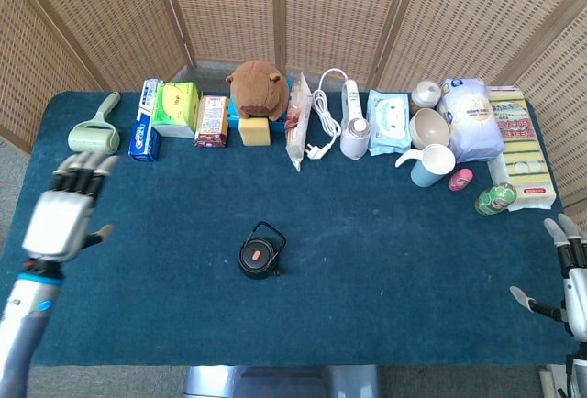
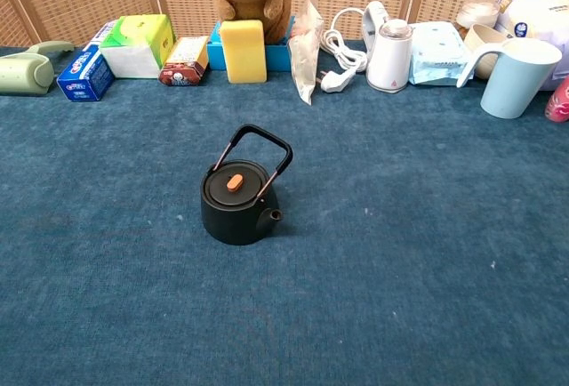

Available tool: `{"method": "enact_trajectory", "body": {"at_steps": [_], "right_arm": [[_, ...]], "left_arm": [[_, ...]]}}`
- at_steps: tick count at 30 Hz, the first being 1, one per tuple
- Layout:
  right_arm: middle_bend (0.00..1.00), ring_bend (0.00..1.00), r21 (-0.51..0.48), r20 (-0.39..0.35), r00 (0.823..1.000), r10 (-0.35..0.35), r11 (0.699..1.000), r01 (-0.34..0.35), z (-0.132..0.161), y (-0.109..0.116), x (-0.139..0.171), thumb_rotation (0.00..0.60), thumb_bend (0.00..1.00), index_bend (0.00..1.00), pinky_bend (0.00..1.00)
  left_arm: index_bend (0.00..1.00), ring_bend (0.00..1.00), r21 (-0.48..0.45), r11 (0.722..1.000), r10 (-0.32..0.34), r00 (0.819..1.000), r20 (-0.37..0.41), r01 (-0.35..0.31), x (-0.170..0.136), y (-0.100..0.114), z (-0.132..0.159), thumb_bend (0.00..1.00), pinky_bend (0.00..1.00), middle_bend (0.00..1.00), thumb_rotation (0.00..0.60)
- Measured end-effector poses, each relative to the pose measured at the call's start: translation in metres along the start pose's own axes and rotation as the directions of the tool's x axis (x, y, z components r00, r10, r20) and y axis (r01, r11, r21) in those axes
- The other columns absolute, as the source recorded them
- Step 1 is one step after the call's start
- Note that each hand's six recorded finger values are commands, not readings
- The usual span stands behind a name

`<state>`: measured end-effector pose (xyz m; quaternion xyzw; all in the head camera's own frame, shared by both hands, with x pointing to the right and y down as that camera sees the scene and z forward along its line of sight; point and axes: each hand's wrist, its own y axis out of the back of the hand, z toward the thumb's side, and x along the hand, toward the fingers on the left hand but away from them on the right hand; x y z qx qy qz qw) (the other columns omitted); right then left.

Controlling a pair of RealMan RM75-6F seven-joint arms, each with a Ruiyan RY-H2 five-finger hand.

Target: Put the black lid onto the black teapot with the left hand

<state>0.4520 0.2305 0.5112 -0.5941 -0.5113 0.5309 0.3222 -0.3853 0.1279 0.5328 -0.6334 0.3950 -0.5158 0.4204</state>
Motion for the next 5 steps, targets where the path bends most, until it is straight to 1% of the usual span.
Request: {"method": "enact_trajectory", "body": {"at_steps": [3, 5], "right_arm": [[0.0, 0.0, 0.002, 0.004, 1.0, -0.01, 1.0, 0.01, 0.0, 0.002, 0.001, 0.6, 0.13, 0.01, 0.0], [0.0, 0.0, 0.006, 0.007, 1.0, -0.017, 1.0, 0.017, -0.001, 0.004, 0.001, 0.6, 0.13, 0.01, 0.0]], "left_arm": [[0.0, 0.0, -0.061, 0.998, 0.008, 0.998, -0.07, -0.012, -0.029, 0.0, -0.036, 0.08, 0.07, 0.0, 0.6], [0.0, 0.0, -0.074, 0.997, 0.006, 0.994, -0.106, -0.014, -0.049, -0.002, -0.055, 0.08, 0.07, 0.0, 0.6]]}}
